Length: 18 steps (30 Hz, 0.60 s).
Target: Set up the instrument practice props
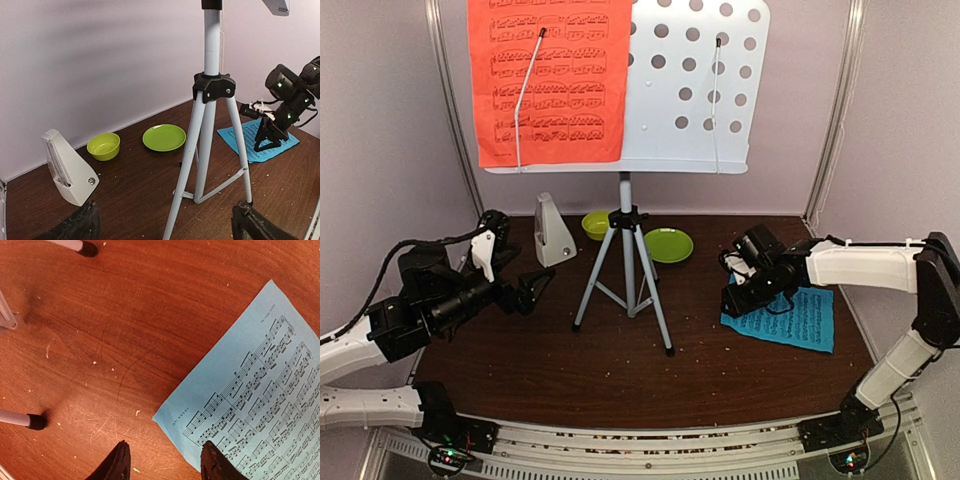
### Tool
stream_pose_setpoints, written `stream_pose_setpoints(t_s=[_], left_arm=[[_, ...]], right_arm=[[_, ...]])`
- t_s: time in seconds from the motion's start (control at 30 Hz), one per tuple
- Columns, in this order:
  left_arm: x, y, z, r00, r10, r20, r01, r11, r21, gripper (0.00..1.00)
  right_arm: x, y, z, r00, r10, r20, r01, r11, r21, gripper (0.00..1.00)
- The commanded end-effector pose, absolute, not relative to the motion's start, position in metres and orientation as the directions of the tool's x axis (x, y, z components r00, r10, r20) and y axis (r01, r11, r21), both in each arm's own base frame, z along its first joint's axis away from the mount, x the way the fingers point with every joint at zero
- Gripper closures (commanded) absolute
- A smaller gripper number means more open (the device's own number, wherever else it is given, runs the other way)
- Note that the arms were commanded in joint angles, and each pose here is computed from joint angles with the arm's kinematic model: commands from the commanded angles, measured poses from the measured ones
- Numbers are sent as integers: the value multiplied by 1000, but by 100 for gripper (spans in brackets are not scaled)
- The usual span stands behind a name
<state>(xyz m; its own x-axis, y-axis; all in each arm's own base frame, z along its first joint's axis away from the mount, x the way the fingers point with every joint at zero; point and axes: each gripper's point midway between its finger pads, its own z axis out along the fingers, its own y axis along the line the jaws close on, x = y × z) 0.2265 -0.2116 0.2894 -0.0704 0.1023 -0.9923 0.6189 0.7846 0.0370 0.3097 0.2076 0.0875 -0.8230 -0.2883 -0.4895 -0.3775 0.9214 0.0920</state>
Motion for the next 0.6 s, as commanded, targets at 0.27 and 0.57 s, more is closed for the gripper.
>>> stream_pose_setpoints(t_s=[0.27,0.57], left_arm=[[222,-214,318,-22,34,-999,644,765,12,7],[221,-218,318,-31,31,-999,658,753,3,8]], right_arm=[[313,215,52,-786,-445,-429,-438,891,-122,61],[315,217,39,-782,-473,-406,-451,879,-156,85]])
